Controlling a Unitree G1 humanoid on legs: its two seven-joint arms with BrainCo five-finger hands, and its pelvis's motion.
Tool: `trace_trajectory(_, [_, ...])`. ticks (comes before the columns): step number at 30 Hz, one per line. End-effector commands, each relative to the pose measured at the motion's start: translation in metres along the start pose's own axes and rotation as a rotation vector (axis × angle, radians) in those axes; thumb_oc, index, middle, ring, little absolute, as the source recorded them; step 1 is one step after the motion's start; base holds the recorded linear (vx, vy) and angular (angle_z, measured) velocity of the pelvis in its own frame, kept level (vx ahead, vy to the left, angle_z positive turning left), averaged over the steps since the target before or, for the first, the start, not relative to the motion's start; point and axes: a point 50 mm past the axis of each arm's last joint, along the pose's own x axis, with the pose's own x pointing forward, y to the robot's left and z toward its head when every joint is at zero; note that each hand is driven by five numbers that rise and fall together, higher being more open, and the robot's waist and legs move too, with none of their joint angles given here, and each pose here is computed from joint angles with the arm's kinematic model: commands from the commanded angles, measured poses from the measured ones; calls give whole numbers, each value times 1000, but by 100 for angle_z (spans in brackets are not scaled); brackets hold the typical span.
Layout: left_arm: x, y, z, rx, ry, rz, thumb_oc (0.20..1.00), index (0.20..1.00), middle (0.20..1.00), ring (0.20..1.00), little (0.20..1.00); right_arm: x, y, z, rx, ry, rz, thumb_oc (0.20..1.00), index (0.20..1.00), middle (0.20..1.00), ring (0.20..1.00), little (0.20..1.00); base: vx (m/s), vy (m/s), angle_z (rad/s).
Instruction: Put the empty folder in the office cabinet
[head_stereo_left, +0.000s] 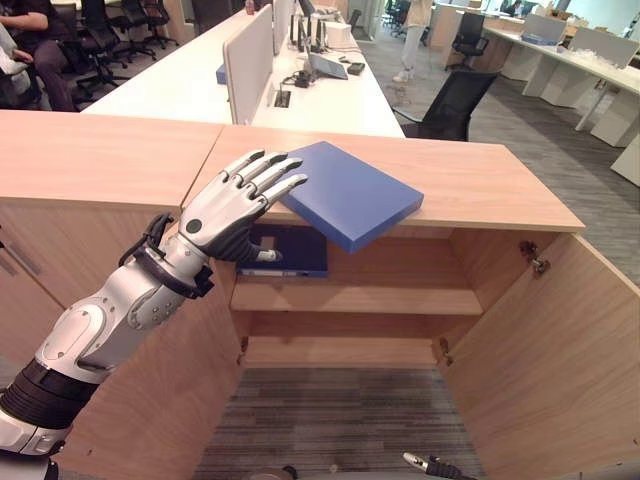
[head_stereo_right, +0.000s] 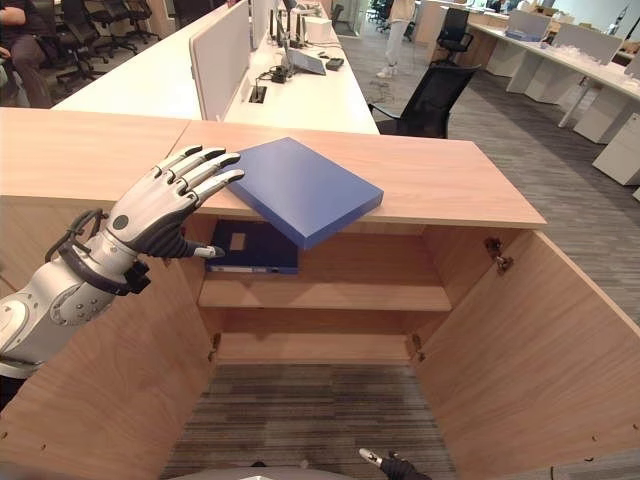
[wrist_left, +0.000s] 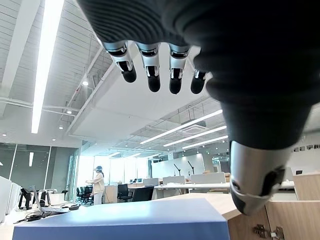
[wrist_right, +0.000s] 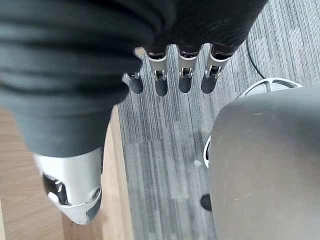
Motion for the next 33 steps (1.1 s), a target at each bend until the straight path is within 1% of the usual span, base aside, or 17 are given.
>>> trace_trajectory(1, [-2, -1, -10, 89, 29, -14, 1000, 1000, 1000, 1000, 1000, 0, -4, 9, -13, -60, -6, 1000, 1000, 1000, 1000, 1000, 18, 34, -11])
trace_trajectory(6, [-7, -9, -27, 146, 101, -56, 1000, 1000, 1000, 1000, 1000, -1, -9, 7, -2, -60, -14, 1000, 1000, 1000, 1000, 1000, 3, 9, -3])
trace_trajectory(9, [-6, -10, -36, 183, 137, -48, 1000, 1000, 1000, 1000, 1000, -1, -10, 6, 1, -58, -16, 1000, 1000, 1000, 1000, 1000, 1, 18, -9])
trace_trajectory(16, [0, -10, -40, 212, 150, -30, 1000, 1000, 1000, 1000, 1000, -2, -13, 1, 7, -51, -22, 1000, 1000, 1000, 1000, 1000, 0, 30, -9])
trace_trajectory(17, [6, -9, -42, 234, 139, -23, 1000, 1000, 1000, 1000, 1000, -3, -15, -1, 6, -47, -24, 1000, 1000, 1000, 1000, 1000, 12, 57, -10])
trace_trajectory(25, [26, 0, -49, 316, 113, 3, 1000, 1000, 1000, 1000, 1000, -4, -21, -1, -2, -57, -26, 1000, 1000, 1000, 1000, 1000, 6, 59, -14])
trace_trajectory(26, [31, -2, -47, 309, 97, -11, 1000, 1000, 1000, 1000, 1000, 1, -12, 24, 13, -89, -29, 1000, 1000, 1000, 1000, 1000, 29, 122, -25])
trace_trajectory(27, [37, -3, -41, 304, 59, -9, 1000, 1000, 1000, 1000, 1000, 3, -2, 38, 17, -119, -37, 1000, 1000, 1000, 1000, 1000, 31, 88, -22])
trace_trajectory(28, [39, -2, -41, 308, 55, -7, 1000, 1000, 1000, 1000, 1000, 3, 0, 39, 23, -123, -36, 1000, 1000, 1000, 1000, 1000, 32, 149, -40])
trace_trajectory(29, [42, -7, -40, 295, 62, -10, 1000, 1000, 1000, 1000, 1000, 4, 15, 49, 31, -132, -18, 1000, 1000, 1000, 1000, 1000, 20, 154, -34])
trace_trajectory(31, [40, -10, -43, 288, 86, -23, 1000, 1000, 1000, 1000, 1000, 4, 23, 46, 41, -122, 5, 1000, 1000, 1000, 1000, 1000, 10, 188, -12])
trace_trajectory(33, [34, -12, -45, 280, 104, -30, 1000, 1000, 1000, 1000, 1000, 4, 22, 42, 44, -111, -2, 1000, 1000, 1000, 1000, 1000, -7, 97, 6])
